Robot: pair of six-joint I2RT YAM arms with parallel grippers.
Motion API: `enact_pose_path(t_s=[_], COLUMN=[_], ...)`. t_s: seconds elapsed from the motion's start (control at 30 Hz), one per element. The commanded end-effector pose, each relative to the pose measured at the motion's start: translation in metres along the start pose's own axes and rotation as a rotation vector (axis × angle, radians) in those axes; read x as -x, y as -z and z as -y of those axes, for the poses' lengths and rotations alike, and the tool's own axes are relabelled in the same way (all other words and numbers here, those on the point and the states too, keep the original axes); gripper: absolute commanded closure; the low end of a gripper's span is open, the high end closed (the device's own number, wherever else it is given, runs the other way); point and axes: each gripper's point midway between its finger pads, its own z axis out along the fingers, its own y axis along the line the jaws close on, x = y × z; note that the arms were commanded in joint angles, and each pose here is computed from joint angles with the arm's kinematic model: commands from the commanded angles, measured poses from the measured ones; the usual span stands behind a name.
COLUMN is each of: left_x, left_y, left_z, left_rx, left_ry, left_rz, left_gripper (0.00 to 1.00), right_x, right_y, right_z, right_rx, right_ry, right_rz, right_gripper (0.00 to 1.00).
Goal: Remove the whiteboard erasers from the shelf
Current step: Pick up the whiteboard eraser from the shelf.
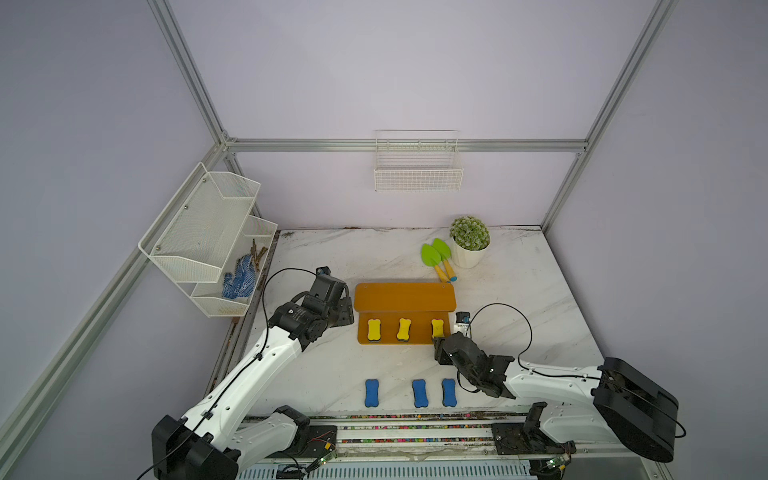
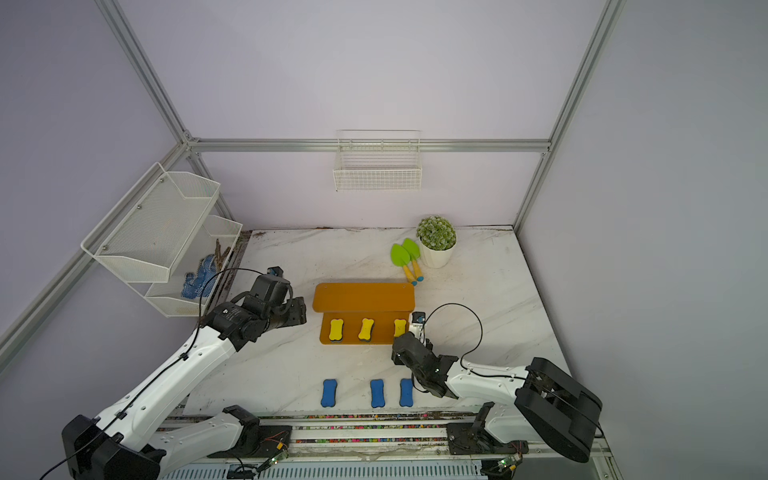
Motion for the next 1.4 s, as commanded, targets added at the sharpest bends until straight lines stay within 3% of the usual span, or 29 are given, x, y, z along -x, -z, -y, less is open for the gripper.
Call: enact_pose_path(t_s=[0.0,0.47,0.97,1.37], left_x=[0.022,0.014,0.012,0.010], left_y=[0.008,-0.006,-0.009,-0.010], left_z=[0.009,0.004,0.002,0.000], left_rx=[-0.068,-0.089,-0.092,-0.088], left_ry=[-0.008,0.015,0.022,0.023], left_rz=[0.056,0.009,-0.005,-0.011], left_gripper=[0.28,0.28,0.28,0.28], right_x=[0.011,0.009,0.007,0.001], right_y=[-0.005,-0.020,-0.020,-0.029], right_z=[-0.011,-0.001,-0.005,0.007], right_rx=[0.010,-0.114,-0.026,-0.068], right_ry=[0.008,0.039,0.076,0.102], right_rz=[0.044,0.034,0.094,0.107], right_gripper=[0.38,0.36,0.37,0.27])
